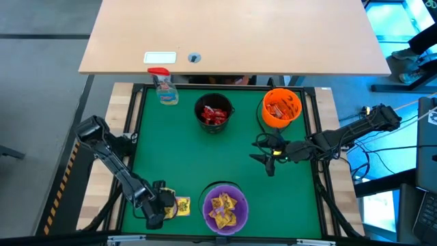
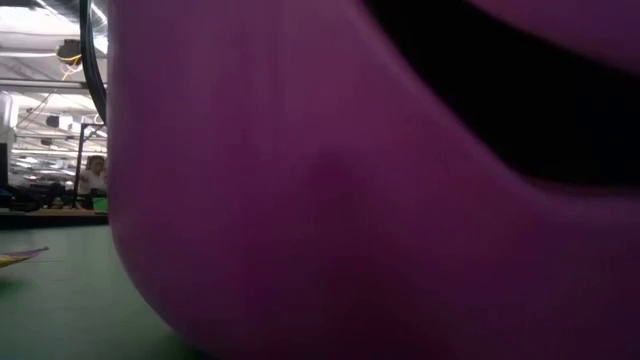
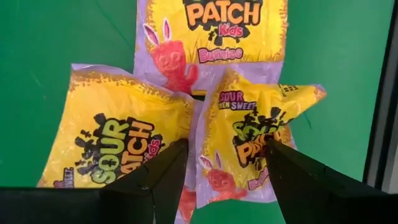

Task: Sort candy
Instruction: Put the yellow candy into the violet bucket

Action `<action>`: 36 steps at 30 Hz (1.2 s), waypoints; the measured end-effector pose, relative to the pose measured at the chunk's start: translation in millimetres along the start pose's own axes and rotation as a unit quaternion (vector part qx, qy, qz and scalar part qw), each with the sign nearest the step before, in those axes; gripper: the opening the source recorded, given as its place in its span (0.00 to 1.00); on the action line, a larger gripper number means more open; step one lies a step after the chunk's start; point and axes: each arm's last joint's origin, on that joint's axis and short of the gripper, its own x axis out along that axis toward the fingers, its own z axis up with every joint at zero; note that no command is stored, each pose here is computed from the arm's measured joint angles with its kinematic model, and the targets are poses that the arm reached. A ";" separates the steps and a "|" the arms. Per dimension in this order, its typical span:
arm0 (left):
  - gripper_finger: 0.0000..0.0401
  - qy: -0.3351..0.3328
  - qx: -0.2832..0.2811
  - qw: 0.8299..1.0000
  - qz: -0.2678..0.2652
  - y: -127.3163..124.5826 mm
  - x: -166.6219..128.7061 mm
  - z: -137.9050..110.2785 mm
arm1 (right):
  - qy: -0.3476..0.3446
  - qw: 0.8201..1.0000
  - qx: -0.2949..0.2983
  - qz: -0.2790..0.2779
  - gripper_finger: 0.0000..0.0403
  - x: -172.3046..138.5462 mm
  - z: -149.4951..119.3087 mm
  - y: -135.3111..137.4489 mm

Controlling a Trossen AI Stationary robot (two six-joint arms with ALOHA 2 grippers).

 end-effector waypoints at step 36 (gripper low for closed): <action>0.01 0.018 -0.014 1.000 -0.010 -11.3 -26.2 39.6 | 0.006 1.000 0.014 0.012 0.59 0.0 -0.4 0.8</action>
